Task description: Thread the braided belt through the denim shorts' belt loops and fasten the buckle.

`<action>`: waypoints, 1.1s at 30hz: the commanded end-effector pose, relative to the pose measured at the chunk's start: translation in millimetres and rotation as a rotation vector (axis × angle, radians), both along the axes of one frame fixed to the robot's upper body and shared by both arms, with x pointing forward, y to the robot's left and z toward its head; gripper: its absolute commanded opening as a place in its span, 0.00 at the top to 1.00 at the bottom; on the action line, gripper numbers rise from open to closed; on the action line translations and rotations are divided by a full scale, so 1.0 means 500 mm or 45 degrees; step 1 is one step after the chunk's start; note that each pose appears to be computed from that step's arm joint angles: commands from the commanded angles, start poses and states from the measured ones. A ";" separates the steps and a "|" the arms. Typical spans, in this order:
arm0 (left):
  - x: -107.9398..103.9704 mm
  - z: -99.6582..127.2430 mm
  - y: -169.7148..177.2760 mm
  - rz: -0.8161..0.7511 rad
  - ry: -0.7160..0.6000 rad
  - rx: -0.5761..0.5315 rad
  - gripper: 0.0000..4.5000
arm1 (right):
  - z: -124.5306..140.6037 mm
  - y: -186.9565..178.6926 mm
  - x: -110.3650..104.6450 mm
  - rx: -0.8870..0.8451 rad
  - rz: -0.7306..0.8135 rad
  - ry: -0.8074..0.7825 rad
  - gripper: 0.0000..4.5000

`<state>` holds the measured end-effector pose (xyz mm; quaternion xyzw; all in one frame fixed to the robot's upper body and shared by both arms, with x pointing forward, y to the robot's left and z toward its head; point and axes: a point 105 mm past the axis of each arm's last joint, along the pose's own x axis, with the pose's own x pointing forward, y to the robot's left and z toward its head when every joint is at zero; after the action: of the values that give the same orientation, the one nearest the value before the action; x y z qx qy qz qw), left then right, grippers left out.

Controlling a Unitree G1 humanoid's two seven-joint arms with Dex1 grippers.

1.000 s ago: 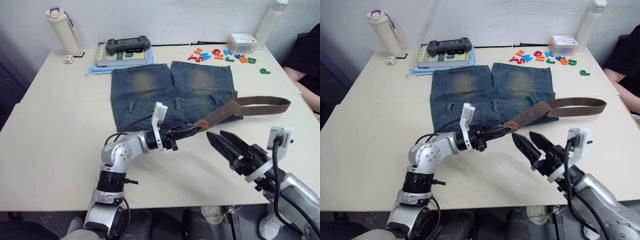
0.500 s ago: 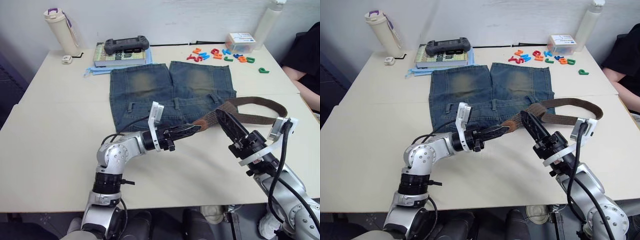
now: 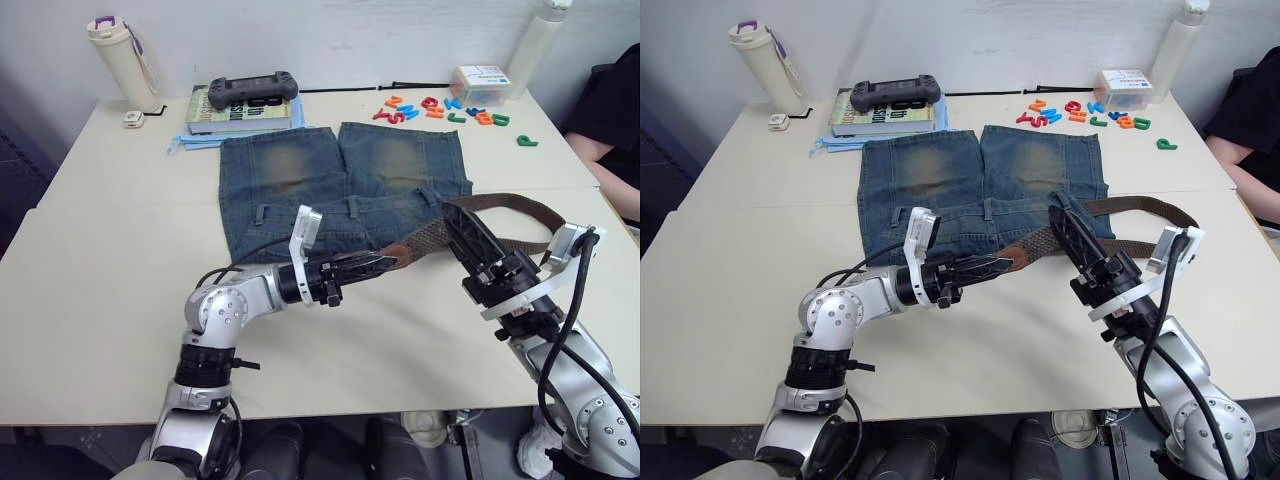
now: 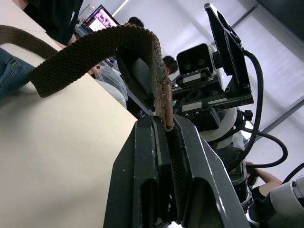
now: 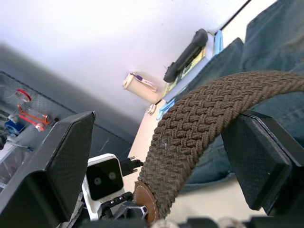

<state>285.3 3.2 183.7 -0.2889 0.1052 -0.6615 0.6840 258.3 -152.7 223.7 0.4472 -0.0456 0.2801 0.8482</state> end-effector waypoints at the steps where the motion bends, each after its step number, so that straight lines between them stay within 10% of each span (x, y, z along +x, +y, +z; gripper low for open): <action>1: -0.014 0.020 -0.003 -0.034 -0.064 -0.031 1.00 | 0.021 0.004 -0.009 0.029 0.022 -0.057 0.12; 10: -0.013 0.018 -0.002 -0.035 -0.067 -0.019 1.00 | 0.024 0.001 -0.008 0.024 0.010 -0.069 0.99; 16: -0.004 0.017 -0.004 -0.003 -0.085 -0.001 1.00 | 0.023 0.001 -0.006 0.011 0.003 -0.065 0.99; 24: 0.016 0.016 -0.001 0.115 -0.209 0.066 0.25 | 0.029 -0.025 0.016 0.002 -0.131 -0.071 1.00; 33: 0.042 -0.068 0.048 0.438 -0.546 0.414 0.25 | 0.069 -0.117 0.126 0.013 -0.457 -0.062 1.00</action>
<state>308.7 30.6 144.5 -0.0883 0.0458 -0.5602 0.8223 320.3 -201.5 252.8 0.4345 -0.1287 0.1516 0.8784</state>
